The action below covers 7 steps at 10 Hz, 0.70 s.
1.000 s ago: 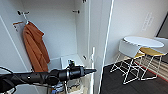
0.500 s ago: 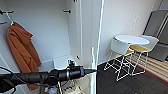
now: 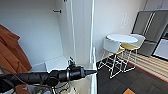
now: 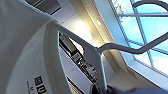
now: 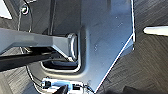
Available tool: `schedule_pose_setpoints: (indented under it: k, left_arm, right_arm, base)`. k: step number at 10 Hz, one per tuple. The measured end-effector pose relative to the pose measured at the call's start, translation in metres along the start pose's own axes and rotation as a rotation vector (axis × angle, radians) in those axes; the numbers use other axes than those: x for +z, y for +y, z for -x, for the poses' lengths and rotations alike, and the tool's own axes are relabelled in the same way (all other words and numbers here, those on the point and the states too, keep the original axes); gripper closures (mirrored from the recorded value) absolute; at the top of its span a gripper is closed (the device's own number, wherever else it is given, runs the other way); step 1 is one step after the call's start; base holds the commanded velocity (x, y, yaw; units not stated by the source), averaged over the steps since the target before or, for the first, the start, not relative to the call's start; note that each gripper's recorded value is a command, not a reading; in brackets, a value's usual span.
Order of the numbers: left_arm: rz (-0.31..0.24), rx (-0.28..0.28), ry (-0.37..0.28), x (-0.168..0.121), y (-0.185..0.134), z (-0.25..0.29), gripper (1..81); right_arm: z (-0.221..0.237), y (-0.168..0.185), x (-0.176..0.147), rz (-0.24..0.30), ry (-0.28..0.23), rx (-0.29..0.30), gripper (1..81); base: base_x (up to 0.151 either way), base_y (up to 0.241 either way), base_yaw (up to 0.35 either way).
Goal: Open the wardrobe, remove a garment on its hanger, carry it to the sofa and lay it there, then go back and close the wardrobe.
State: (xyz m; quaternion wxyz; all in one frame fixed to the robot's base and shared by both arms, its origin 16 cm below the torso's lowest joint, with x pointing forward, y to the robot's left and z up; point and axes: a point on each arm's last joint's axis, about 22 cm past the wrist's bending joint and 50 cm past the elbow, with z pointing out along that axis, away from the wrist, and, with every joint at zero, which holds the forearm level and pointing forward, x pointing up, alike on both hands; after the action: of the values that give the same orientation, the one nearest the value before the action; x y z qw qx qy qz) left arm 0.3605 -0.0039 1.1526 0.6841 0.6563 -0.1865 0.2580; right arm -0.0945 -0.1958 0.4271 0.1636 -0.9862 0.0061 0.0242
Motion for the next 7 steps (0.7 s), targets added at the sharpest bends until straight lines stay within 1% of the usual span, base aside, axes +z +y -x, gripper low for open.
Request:
schedule_pose_setpoints:
  k: [4,6,7]
  left_arm:
    - [0.019,-0.008,-0.013,0.009,0.002,0.006,81.1]
    - [0.041,-0.016,-0.027,0.019,0.007,0.013,81.1]
    - [0.035,-0.019,-0.025,0.018,0.004,0.012,81.1]
  right_arm:
    - [-0.001,-0.002,0.001,-0.002,0.002,0.001,1.0]
    - [0.002,-0.009,0.002,-0.012,0.000,-0.011,1.0]
    - [0.002,-0.011,0.003,-0.014,0.000,-0.013,1.0]
  base:
    - [0.000,0.000,-0.219]
    - [0.000,0.000,-0.218]
    - [0.000,0.000,-0.218]
